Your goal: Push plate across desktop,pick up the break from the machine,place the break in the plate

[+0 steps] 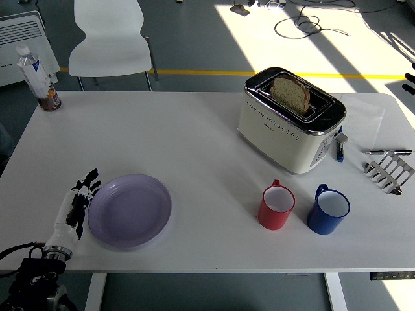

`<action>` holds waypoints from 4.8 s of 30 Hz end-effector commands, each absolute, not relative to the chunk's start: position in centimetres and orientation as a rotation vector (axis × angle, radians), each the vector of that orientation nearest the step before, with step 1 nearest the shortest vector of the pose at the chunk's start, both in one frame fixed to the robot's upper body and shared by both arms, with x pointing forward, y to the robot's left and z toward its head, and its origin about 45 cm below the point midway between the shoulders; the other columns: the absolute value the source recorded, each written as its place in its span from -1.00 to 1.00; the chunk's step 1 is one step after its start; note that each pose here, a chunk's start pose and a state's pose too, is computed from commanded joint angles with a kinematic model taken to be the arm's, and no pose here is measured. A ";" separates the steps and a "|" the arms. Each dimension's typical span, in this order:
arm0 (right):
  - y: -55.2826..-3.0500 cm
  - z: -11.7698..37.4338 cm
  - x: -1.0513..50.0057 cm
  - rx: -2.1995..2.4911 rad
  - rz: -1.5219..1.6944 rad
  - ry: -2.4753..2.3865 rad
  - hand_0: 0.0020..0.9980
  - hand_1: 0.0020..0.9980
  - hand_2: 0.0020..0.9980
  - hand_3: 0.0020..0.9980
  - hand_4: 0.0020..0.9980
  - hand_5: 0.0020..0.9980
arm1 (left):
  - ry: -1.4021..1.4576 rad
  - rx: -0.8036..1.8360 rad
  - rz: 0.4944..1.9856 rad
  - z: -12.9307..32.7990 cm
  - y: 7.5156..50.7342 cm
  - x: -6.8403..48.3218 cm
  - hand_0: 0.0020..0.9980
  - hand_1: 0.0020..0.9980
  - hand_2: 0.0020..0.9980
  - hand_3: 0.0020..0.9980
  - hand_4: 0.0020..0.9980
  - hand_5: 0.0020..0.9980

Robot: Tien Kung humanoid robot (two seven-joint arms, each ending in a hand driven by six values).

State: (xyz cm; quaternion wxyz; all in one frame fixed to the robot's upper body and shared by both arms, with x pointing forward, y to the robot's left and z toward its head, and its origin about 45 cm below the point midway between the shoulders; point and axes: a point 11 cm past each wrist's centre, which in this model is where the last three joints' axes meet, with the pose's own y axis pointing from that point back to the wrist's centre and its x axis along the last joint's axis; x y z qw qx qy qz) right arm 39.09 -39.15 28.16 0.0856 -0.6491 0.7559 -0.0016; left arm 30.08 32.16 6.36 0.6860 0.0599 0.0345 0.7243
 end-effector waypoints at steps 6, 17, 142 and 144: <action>-39.2 28.3 39.1 -1.930 -0.007 2.252 0.65 0.60 0.66 0.65 0.09 -0.11 | 0.080 0.132 1.618 6.4 32.0 30.3 0.71 0.81 0.94 0.84 0.09 1.00; -39.3 28.4 39.0 -1.926 -0.008 2.249 0.66 0.60 0.66 0.66 0.10 -0.10 | 0.076 0.127 1.617 6.6 31.9 30.5 0.71 0.80 0.94 0.84 0.09 1.00; -38.7 27.7 39.1 -1.940 0.018 2.246 0.64 0.59 0.65 0.64 0.08 -0.12 | 0.217 0.090 1.425 5.9 26.2 30.6 0.65 0.76 0.92 0.83 0.08 1.00; -38.7 27.6 39.0 -1.941 0.019 2.246 0.64 0.59 0.65 0.64 0.08 -0.12 | 0.219 0.089 1.419 5.9 26.0 30.8 0.65 0.76 0.92 0.83 0.08 1.00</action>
